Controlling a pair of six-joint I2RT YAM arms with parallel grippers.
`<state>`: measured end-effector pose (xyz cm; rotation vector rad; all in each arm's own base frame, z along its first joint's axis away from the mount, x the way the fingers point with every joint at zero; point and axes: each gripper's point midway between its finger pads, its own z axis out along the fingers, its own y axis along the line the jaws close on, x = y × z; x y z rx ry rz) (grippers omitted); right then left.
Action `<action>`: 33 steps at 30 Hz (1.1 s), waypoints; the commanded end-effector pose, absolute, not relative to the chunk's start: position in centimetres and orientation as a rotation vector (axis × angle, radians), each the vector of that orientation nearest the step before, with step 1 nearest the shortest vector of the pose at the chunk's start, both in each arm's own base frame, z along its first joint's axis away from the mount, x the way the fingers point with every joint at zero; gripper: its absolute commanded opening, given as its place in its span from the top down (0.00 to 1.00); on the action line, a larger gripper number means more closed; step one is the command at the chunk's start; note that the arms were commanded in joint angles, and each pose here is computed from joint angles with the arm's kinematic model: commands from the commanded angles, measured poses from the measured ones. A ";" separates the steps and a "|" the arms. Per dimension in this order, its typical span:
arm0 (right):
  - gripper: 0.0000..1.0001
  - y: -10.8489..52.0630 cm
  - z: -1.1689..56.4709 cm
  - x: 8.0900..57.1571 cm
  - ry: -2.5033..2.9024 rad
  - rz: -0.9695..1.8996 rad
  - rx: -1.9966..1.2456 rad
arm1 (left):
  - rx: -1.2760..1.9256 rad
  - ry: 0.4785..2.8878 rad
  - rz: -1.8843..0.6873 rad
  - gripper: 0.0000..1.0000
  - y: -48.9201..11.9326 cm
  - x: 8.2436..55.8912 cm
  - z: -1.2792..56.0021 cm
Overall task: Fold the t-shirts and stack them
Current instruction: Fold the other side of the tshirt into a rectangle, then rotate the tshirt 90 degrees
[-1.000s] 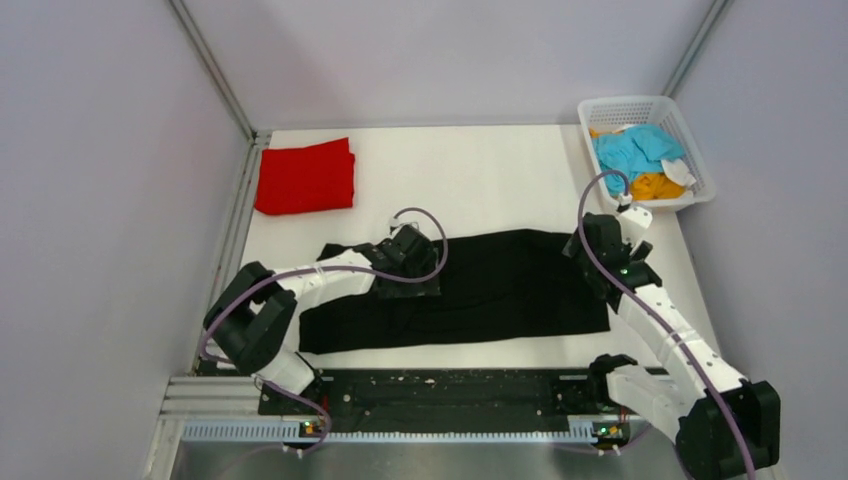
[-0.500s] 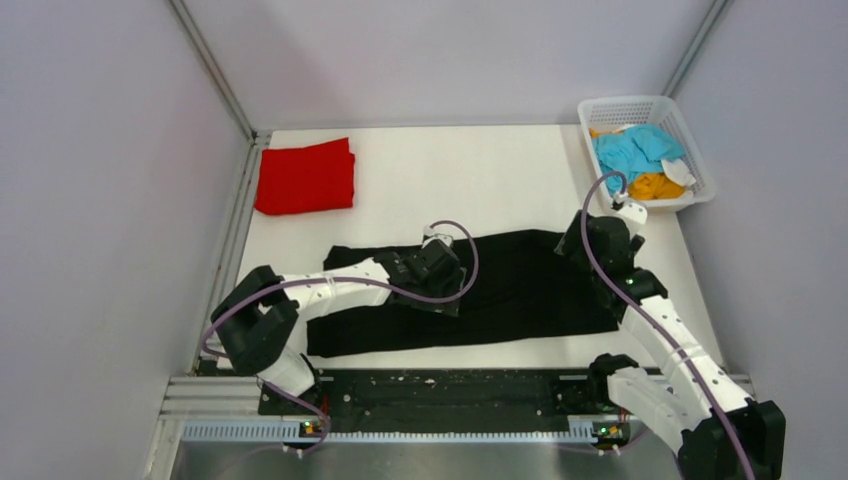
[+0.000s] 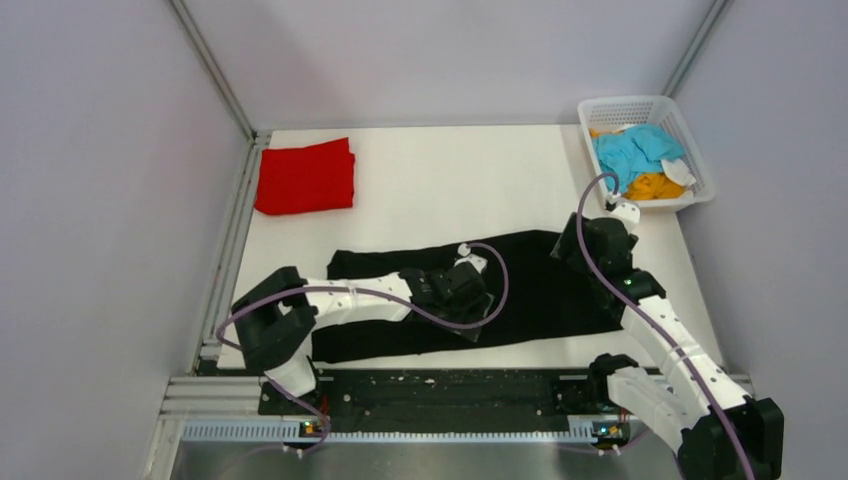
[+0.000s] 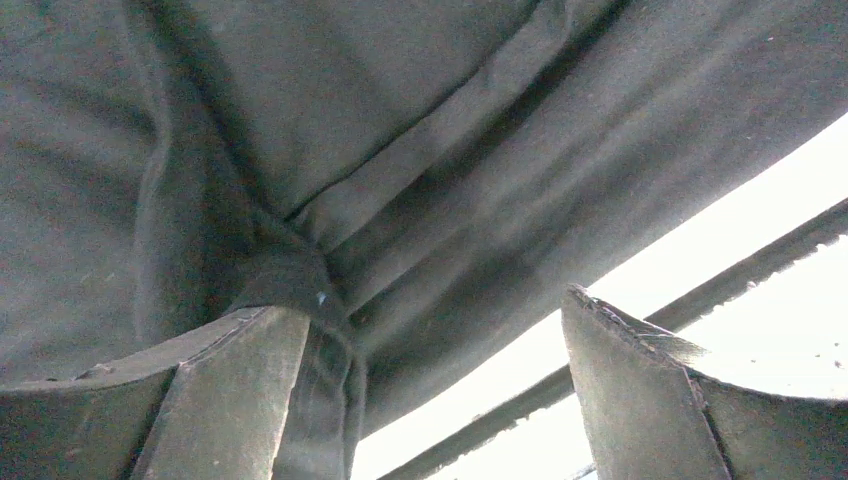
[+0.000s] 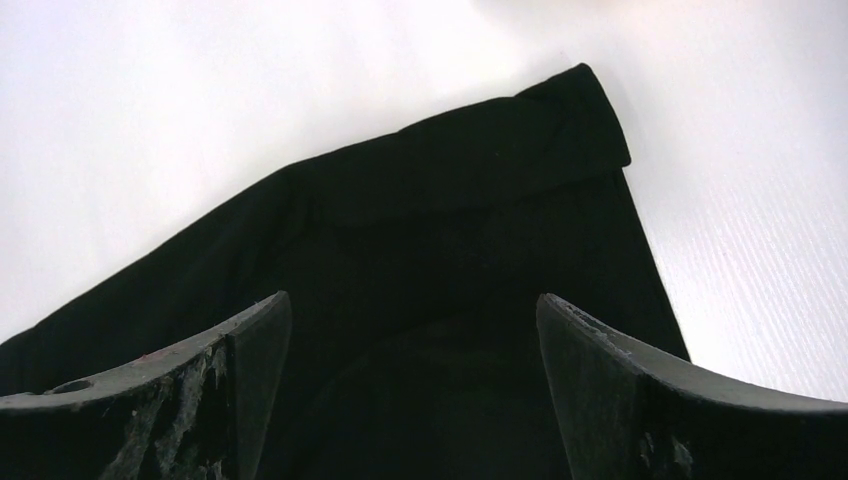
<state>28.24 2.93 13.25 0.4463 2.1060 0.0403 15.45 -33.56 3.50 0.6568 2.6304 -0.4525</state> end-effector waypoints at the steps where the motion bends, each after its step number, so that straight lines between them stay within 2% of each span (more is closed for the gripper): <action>1: 0.10 3.3 13.4 28.5 2.092 0.051 0.414 | 0.526 2.498 -0.505 0.01 -32.3 16.3 8.9; 4: 0.10 3.5 12.9 28.5 2.114 0.053 0.403 | 0.453 2.405 -0.546 0.01 -30.6 16.6 11.5; 7: 0.10 3.9 12.6 28.6 2.127 0.060 0.391 | 0.344 2.323 -0.483 0.01 -27.8 17.7 12.6; 10: 0.10 4.4 12.3 28.8 2.136 0.081 0.377 | 0.122 2.334 -0.425 0.01 -24.2 19.2 11.9; 13: 0.12 5.7 12.1 29.2 2.147 0.116 0.354 | -0.128 2.425 -0.490 0.01 -21.4 20.8 9.1; 16: 0.12 10.7 12.3 29.7 2.168 0.195 0.173 | -0.299 2.447 -0.566 0.01 -20.0 22.5 6.6; 21: 0.12 21.2 10.7 28.3 2.202 0.251 -0.310 | -0.534 2.400 -0.600 0.01 -17.6 25.7 4.9; 25: 0.12 29.4 9.6 26.2 2.137 0.331 -0.547 | -0.646 2.450 -0.548 0.01 -16.1 25.2 3.1; 29: 0.12 34.8 10.1 25.2 2.050 0.409 -0.612 | -0.760 2.504 -0.463 0.01 -14.2 23.7 0.6; 33: 0.12 36.6 9.0 24.8 2.061 0.448 -0.632 | -0.796 2.509 -0.421 0.01 -13.2 22.9 -0.2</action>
